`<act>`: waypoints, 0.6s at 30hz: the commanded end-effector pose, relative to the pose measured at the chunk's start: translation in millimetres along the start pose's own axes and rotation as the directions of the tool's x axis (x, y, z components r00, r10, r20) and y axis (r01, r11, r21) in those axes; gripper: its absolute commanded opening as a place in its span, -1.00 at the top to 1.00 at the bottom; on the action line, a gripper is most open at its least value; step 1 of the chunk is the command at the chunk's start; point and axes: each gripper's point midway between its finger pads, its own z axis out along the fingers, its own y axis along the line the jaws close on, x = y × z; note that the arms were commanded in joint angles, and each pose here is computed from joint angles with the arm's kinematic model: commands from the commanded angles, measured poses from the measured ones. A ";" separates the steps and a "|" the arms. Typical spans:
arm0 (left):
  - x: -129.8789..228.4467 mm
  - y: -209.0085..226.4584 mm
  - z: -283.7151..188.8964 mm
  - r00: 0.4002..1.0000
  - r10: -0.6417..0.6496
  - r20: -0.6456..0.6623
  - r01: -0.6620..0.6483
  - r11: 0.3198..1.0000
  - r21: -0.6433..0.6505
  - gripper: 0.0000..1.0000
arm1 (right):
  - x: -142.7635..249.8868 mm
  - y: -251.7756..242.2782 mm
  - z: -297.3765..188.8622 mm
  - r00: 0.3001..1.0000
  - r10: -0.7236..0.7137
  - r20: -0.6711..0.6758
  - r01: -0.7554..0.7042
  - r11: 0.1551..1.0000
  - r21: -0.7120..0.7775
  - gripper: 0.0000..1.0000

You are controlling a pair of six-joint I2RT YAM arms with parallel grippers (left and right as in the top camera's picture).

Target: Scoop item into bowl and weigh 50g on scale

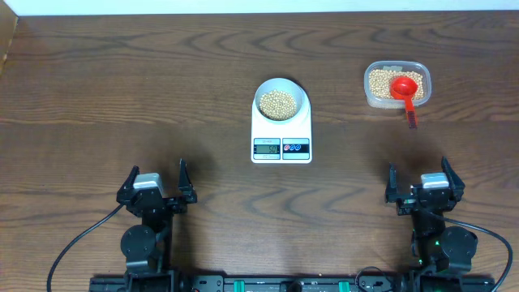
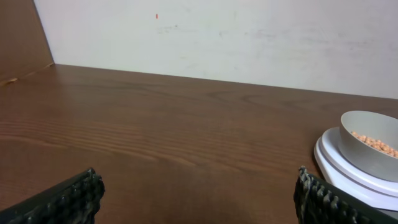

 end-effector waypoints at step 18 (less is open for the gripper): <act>15.4 -0.1 0.5 0.999 0.017 -0.049 -0.017 1.000 0.003 -1.00 | 5.8 -32.4 -3.8 0.975 0.223 0.010 -0.220 0.954 0.203 -0.99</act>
